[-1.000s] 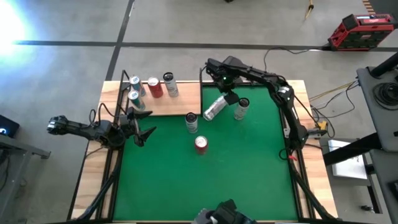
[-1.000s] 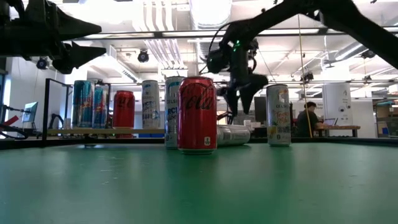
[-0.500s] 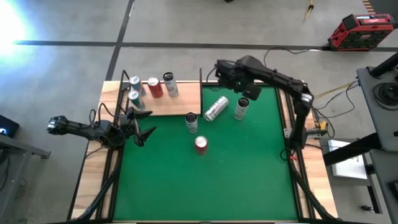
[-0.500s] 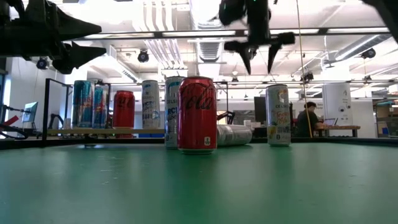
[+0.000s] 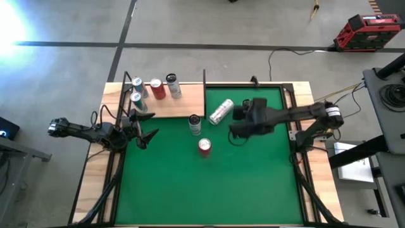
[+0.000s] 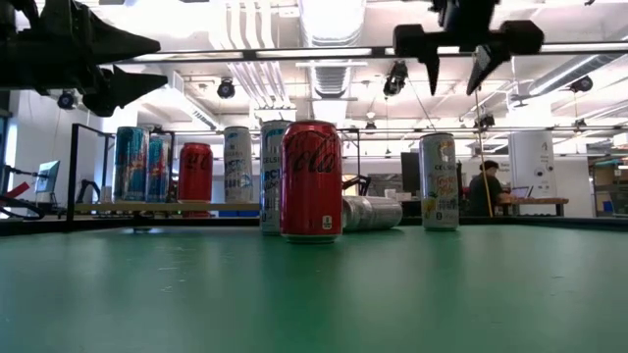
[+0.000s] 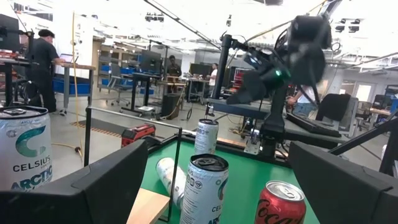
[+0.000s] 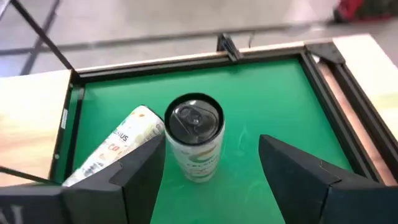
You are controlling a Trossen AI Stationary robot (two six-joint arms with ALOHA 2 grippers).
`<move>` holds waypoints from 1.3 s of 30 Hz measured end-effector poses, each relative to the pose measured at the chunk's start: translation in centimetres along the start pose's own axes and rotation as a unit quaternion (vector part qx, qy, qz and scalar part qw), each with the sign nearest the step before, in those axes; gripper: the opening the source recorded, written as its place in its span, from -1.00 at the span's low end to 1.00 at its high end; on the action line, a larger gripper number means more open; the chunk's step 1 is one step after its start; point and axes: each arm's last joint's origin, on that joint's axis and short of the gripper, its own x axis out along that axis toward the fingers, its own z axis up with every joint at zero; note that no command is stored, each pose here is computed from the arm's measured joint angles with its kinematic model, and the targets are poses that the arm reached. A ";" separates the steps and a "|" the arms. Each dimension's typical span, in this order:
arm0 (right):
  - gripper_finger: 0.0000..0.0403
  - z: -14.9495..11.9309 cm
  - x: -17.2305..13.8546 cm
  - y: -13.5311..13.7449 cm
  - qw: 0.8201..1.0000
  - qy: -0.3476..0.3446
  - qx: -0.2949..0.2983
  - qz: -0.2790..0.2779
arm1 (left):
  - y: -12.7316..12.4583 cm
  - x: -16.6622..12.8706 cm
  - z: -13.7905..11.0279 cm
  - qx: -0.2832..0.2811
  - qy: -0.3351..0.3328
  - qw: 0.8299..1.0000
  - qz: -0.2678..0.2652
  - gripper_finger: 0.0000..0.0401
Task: Place canned beverage on shelf
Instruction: Move the white yellow soda can to the center
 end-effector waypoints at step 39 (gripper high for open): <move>0.92 -12.3 5.8 -2.7 0.981 -0.188 -0.015 0.053 | 0.0 0.0 0.0 0.000 0.000 1.000 0.000 0.87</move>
